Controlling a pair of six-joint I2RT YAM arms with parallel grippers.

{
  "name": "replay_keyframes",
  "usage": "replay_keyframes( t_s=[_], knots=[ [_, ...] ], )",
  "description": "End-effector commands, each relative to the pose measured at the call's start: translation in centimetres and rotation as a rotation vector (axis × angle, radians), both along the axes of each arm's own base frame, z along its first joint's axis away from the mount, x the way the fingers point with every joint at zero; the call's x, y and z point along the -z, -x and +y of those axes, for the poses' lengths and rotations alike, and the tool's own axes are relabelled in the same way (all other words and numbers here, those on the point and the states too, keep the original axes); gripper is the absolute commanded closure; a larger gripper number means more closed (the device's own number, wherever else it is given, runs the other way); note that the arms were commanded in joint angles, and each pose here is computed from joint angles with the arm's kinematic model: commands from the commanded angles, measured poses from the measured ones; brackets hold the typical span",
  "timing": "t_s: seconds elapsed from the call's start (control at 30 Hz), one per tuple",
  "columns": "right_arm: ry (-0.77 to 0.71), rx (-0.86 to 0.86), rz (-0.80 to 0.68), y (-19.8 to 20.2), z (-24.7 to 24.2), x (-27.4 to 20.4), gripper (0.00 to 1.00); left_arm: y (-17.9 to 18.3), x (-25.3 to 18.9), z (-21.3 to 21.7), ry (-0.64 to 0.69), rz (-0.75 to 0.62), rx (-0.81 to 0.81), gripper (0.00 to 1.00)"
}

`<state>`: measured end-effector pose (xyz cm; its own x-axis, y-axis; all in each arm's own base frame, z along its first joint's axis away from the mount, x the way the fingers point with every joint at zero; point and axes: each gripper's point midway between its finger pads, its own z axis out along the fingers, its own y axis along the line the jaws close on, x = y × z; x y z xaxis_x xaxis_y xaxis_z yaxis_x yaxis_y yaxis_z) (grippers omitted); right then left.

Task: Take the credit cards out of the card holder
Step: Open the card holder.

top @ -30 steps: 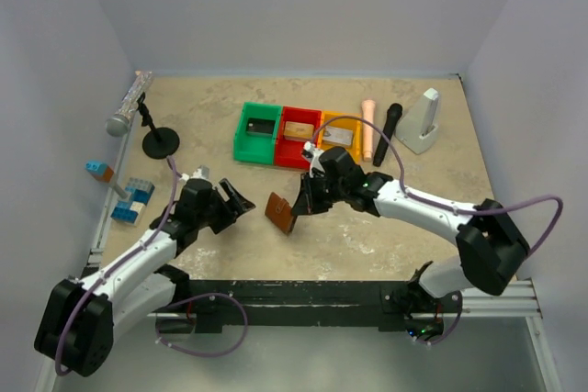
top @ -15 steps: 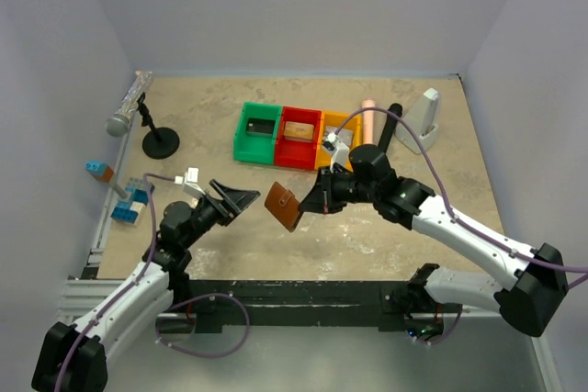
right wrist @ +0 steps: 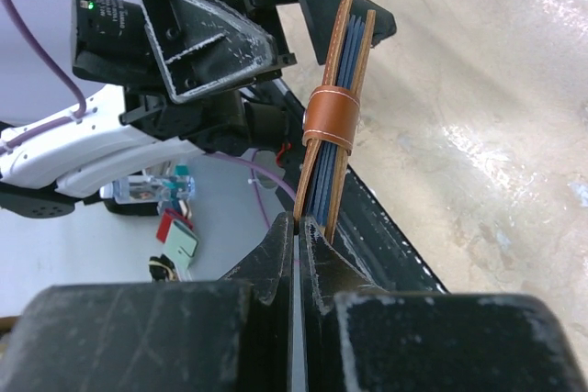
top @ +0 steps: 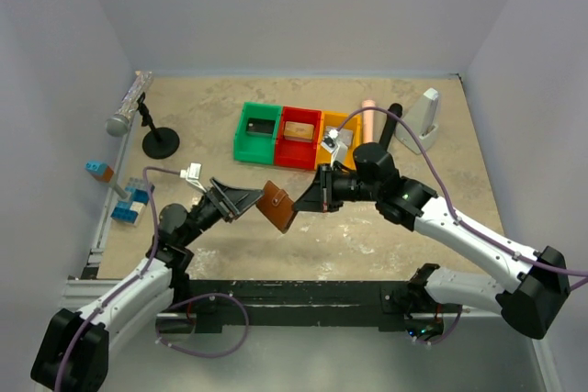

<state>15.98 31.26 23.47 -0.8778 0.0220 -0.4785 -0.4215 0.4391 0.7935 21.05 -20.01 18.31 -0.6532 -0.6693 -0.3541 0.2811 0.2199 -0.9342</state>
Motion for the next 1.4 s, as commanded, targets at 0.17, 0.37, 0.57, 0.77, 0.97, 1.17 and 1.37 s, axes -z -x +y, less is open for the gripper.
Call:
replay_keyframes(
  t_s=[0.17,0.37,0.57,0.77,0.97,1.17,1.37],
  knots=[
    [-0.126,-0.025,-0.065,0.0,0.7,-4.2,1.0,1.1,-2.1,-0.9,0.039,-0.088,0.079,0.03],
    [-0.136,-0.026,-0.06,-0.2,1.0,-4.2,1.0,1.8,-3.6,-1.5,0.056,-0.14,0.129,0.05],
    [-0.133,-0.027,-0.054,-0.1,1.0,-3.9,1.0,2.7,-4.3,-1.9,0.099,-0.173,0.181,0.2],
    [-0.123,-0.025,-0.05,0.0,0.9,-3.5,1.0,2.9,-4.7,-1.9,0.116,-0.19,0.186,0.39],
    [-0.112,-0.016,-0.048,-0.1,0.7,-3.0,1.0,3.1,-4.8,-1.8,0.114,-0.203,0.183,0.58],
    [-0.1,-0.013,-0.045,-0.1,0.6,-2.4,1.0,3.2,-4.9,-1.7,0.11,-0.205,0.181,0.57],
    [-0.066,-0.021,-0.043,0.1,0.3,-1.5,1.0,3.4,-5.4,-1.7,0.109,-0.225,0.186,0.71]
  ],
)
